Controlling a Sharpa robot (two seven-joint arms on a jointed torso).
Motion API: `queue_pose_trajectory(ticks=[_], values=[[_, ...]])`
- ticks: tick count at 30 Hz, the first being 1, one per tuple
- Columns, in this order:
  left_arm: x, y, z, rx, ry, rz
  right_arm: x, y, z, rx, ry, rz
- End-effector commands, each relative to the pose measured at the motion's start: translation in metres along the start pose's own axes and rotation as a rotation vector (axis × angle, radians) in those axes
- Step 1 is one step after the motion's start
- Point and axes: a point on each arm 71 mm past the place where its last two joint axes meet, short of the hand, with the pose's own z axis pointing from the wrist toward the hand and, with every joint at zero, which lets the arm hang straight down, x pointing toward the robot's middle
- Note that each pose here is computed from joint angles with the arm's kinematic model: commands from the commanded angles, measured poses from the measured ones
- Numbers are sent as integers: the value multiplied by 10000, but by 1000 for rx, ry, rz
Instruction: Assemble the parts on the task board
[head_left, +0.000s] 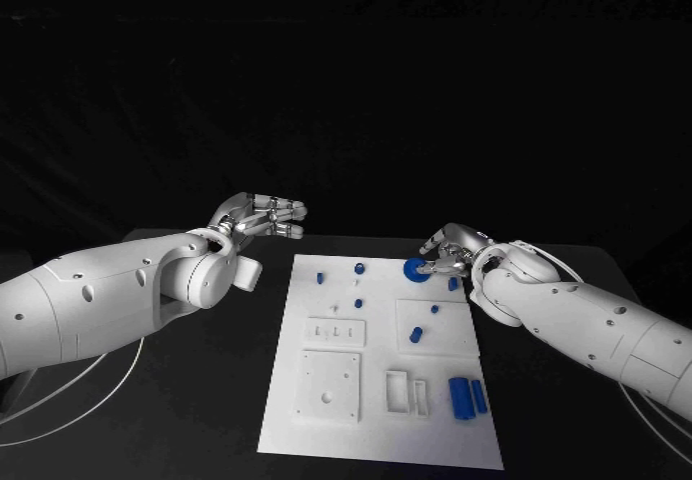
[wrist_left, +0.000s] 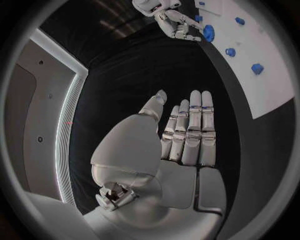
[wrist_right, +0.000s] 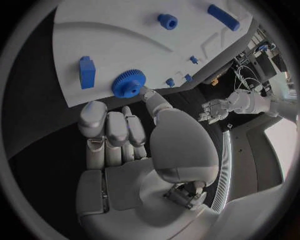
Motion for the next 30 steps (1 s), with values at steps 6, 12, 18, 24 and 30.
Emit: queue_pose_trajectory(ticks=[6,12,18,24,30], values=[[37,-6,7,6,25,-3,72,46,16,-1,41,-39],[36,-3,9,5,24,-1,98,51,21,-2,57,-47],[49,-2,8,4,28,-1,128,40,19,4,73,-59],[47,0,5,3,27,-1,144,26,16,10,76,-67],[50,1,7,2,27,-1,164,32,22,10,83,-69]])
